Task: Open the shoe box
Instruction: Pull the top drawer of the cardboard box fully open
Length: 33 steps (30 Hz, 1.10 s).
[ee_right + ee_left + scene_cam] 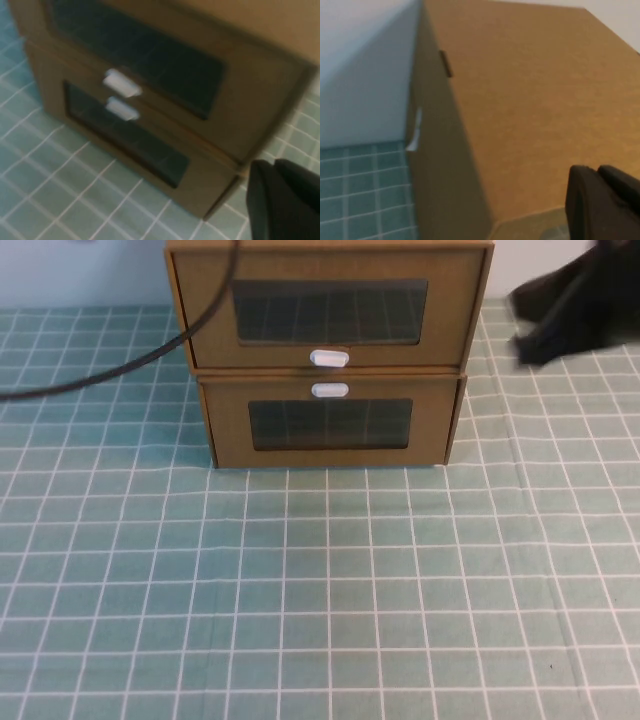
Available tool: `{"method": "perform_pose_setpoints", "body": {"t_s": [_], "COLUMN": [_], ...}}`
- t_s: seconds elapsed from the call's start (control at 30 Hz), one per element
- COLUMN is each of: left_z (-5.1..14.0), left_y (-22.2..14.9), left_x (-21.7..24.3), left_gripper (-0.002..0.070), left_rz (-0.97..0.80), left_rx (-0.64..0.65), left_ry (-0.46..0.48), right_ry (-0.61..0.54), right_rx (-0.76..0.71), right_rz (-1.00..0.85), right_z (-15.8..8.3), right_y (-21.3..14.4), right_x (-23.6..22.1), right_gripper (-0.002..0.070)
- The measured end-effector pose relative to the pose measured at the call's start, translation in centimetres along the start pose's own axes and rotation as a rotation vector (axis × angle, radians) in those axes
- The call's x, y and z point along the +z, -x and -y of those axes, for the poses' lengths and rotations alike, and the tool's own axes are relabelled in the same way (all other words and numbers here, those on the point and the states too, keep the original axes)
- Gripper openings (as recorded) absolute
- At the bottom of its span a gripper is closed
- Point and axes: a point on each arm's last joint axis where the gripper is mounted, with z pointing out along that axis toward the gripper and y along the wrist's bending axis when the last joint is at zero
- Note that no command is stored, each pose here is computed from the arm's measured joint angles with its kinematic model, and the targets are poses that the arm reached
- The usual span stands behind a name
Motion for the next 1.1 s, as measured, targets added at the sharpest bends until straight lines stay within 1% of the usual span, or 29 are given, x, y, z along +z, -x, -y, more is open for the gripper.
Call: {"method": "perform_pose_setpoints", "body": {"t_s": [0.13,0.2,0.27,0.37,0.5,0.6,0.7,0.83,0.9,0.97,1.03,1.07,1.1], "left_z": [1.3,1.6,1.7,1.6,1.2,1.3,1.3,1.4,1.4,1.4,1.5,1.5,1.5], "left_y": [1.8,1.8,1.8,1.1,-0.5,-0.9,-1.3,-1.4,-1.4,-1.4,-1.4,-1.3,-1.3], "left_x": [4.0,6.3,8.3,11.0,14.1,15.0,15.5,15.6,15.6,15.7,15.6,15.6,15.6], "left_gripper": [-0.0004,-0.0004,-0.0004,-0.0004,-0.0004,-0.0004,-0.0004,-0.0004,-0.0004,-0.0004,-0.0004,-0.0004,-0.0004], "left_rz": [-0.044,-0.071,-0.095,-0.141,-0.217,-0.239,-0.256,-0.263,-0.263,-0.263,-0.261,-0.261,-0.26], "left_rx": [0.055,0.066,0.066,0.065,0.025,-0.042,-0.081,-0.085,-0.085,-0.092,-0.097,-0.1,-0.103], "left_ry": [-0.185,-0.259,-0.319,-0.371,-0.408,-0.434,-0.459,-0.472,-0.476,-0.481,-0.49,-0.494,-0.5], "right_ry": [0.134,0.162,0.163,0.13,0.105,0.111,0.103,0.015,-0.075,-0.209,-0.284,-0.305,-0.301], "right_rx": [-0.259,-0.354,-0.443,-0.562,-0.701,-0.819,-0.929,-1.032,-1.04,-1.044,-1.04,-1.061,-1.056], "right_rz": [-0.046,-0.053,-0.046,-0.021,-0.003,-0.008,-0.015,-0.053,-0.111,-0.141,-0.114,-0.085,-0.067], "right_z": [-3.9,-5.0,-6.0,-6.8,-7.8,-9.0,-10.5,-11.7,-11.9,-11.7,-11.6,-11.7,-11.8], "right_y": [-0.5,-0.8,-0.9,-1.0,-1.2,-1.6,-2.0,-2.5,-2.8,-3.0,-3.1,-2.9,-2.9], "right_x": [2.7,3.6,4.5,5.8,7.2,8.2,9.0,10.3,11.3,12.3,13.1,13.3,13.5], "right_gripper": [-0.0013,-0.0013,-0.0013,-0.0013,-0.0013,-0.0013,-0.0013,-0.0013,-0.0013,-0.0013,-0.0013,-0.0013,-0.0013]}}
